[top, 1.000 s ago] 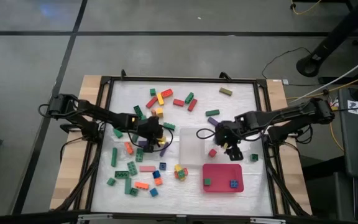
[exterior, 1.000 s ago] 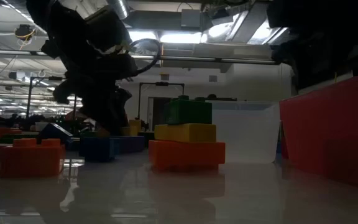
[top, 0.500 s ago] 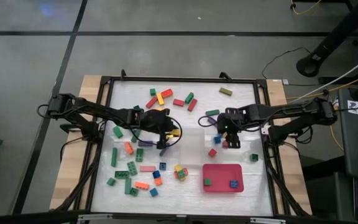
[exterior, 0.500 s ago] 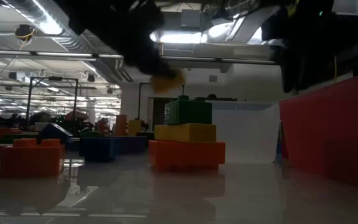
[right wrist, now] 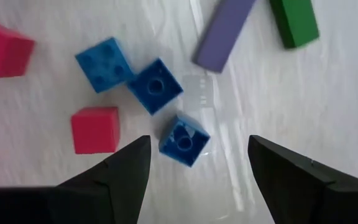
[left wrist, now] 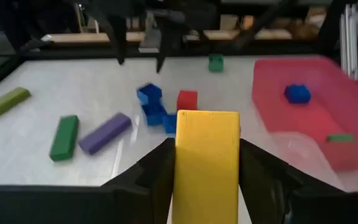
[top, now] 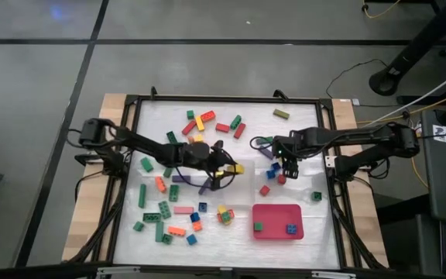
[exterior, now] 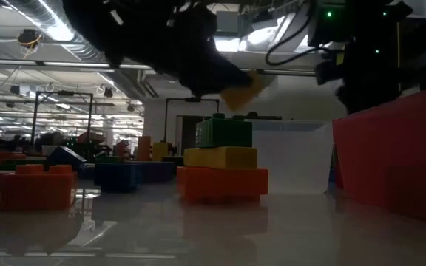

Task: Sort blocks by size
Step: Put the yellow rectangular block into the transparent bin, then put the blue square game piece into the red bin

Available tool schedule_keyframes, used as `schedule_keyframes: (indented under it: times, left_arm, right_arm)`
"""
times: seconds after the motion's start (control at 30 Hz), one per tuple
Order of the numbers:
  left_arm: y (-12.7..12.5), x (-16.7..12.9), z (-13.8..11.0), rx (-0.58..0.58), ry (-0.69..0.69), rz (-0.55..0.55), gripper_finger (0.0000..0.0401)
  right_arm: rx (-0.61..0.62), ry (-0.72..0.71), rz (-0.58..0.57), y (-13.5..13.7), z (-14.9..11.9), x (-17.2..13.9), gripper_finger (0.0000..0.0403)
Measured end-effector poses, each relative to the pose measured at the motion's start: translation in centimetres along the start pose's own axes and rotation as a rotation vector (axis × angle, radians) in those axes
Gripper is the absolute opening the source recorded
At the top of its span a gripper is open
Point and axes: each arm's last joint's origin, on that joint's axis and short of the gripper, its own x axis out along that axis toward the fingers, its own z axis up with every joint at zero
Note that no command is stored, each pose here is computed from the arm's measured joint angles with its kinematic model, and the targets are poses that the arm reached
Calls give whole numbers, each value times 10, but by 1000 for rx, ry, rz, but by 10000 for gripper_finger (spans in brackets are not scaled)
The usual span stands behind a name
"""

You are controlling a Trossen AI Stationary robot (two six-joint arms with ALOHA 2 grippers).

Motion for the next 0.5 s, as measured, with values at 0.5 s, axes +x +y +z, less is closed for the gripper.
schedule_keyframes:
  times: [0.5]
  left_arm:
    - [-4, 11, -9, 13, -27, 6, 190]
  right_arm:
    - [147, 9, 10, 3, -17, 36, 268]
